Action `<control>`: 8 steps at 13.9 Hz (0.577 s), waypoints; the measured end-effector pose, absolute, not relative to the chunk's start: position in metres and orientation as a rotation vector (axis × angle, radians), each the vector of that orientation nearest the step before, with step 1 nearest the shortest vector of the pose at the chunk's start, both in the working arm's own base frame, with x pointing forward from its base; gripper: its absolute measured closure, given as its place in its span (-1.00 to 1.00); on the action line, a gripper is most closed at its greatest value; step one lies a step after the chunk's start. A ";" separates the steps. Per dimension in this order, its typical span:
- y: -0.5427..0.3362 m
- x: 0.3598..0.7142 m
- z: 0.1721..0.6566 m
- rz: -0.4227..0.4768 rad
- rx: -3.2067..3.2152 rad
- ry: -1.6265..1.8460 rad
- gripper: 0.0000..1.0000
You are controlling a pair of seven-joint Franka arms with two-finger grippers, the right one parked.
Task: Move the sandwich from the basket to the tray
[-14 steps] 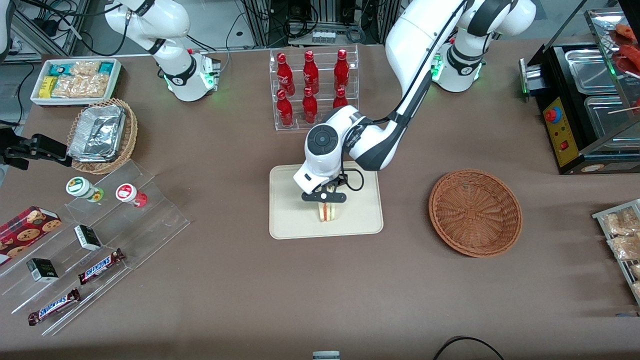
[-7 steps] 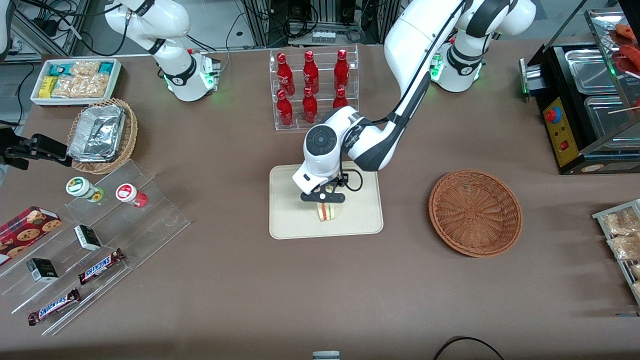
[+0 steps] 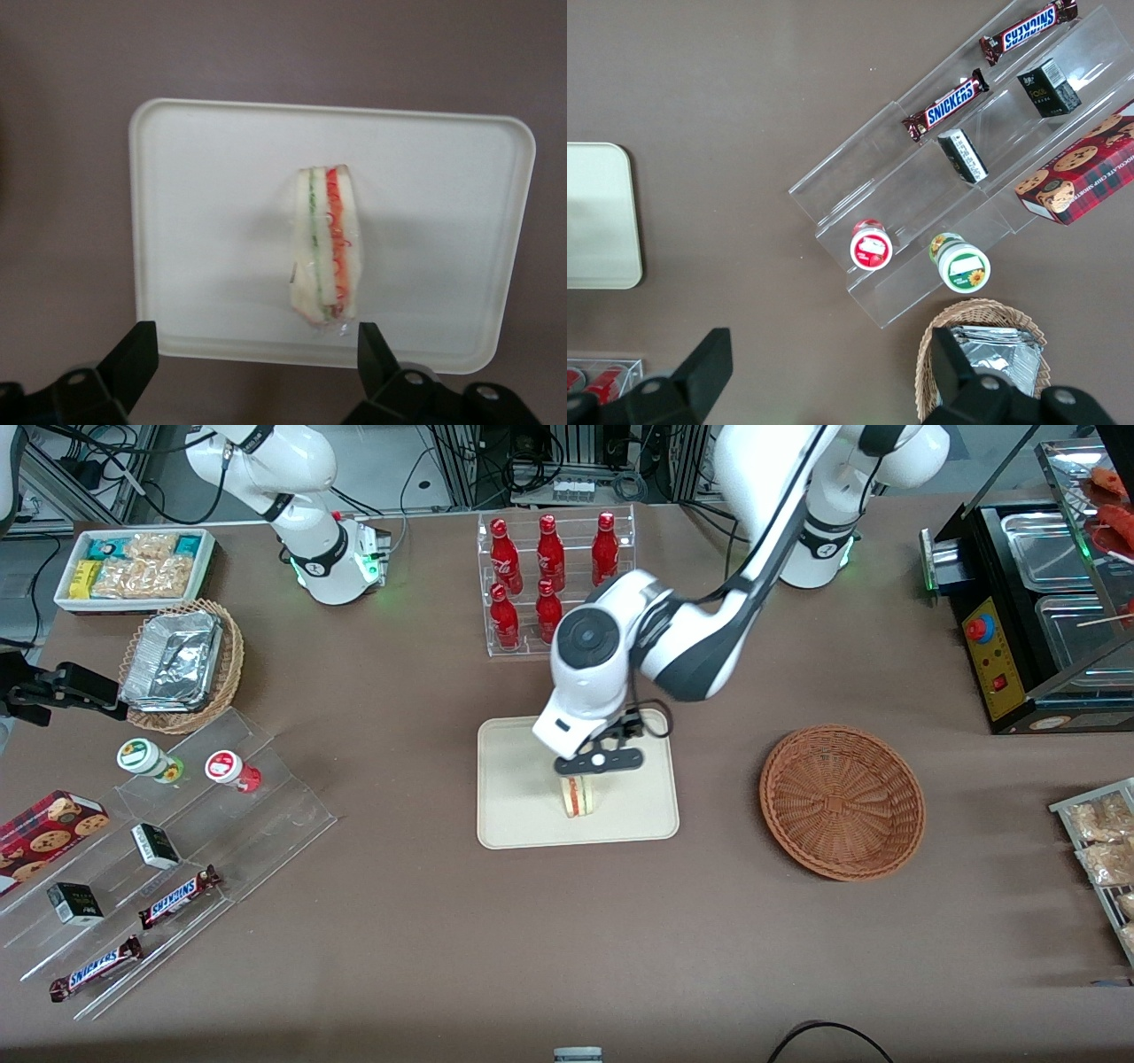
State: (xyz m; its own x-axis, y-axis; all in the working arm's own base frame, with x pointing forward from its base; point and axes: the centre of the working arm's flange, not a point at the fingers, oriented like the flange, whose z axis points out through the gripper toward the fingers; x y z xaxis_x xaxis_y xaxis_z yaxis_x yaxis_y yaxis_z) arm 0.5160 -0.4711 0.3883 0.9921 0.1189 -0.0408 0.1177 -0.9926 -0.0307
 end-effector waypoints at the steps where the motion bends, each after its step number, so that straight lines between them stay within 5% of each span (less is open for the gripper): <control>1: -0.456 0.520 0.412 0.067 -3.097 -0.216 -0.99; 8: -0.301 0.548 0.530 0.089 -3.094 -0.351 -0.99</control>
State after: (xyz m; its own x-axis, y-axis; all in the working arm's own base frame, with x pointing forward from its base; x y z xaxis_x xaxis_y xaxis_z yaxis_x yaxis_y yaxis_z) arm 0.5476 -0.3009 0.5303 0.9729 0.2248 -0.0538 0.2232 -0.9742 -0.0330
